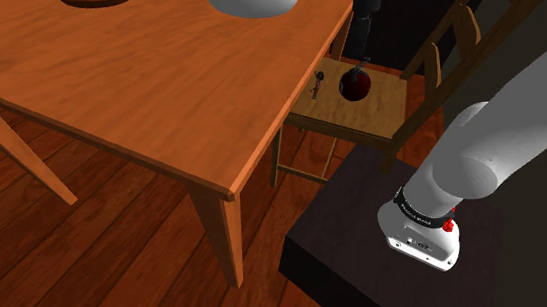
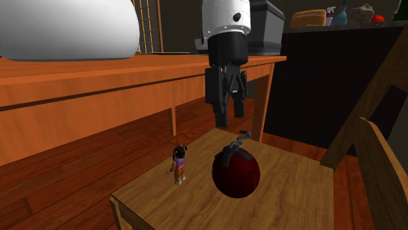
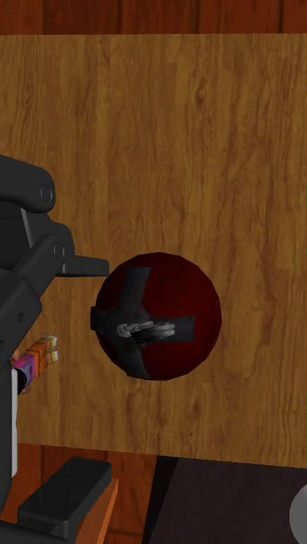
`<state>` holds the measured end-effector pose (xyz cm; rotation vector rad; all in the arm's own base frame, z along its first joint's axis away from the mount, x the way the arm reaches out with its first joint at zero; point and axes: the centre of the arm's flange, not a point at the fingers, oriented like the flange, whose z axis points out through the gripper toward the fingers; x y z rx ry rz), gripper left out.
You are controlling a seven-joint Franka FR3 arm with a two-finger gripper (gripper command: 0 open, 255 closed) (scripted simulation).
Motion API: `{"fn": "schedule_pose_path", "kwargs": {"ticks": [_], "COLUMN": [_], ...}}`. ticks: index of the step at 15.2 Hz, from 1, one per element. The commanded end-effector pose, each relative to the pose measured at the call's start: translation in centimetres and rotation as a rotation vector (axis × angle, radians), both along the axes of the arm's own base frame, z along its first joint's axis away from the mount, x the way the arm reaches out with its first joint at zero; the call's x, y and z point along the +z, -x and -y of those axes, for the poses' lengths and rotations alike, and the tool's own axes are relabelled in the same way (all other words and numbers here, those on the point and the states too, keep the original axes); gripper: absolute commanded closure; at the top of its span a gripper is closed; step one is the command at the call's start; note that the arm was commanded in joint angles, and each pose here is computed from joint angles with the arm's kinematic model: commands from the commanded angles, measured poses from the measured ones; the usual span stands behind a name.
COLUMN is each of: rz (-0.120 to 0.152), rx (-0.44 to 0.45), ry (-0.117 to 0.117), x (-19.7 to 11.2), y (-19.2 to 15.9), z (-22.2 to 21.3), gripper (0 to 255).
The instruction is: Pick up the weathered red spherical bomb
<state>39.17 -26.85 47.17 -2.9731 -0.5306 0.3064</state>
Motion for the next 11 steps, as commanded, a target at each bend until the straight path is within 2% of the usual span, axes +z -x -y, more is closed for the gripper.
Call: {"fn": "schedule_pose_path", "kwargs": {"ticks": [1, 4, 5, 11], "rz": [-0.024, -0.024, -0.024, -0.025], "rx": [-0.009, -0.009, -0.009, -0.010], "ry": [0.010, 0.010, 0.010, 0.011], "x": [-3.6, -4.4, -4.8, -5.5], "y": [-0.4, -0.4, -0.3, 0.4], "z": [0.3, 0.3, 0.3, -0.4], "gripper": [0, 0, 255, 255]}}
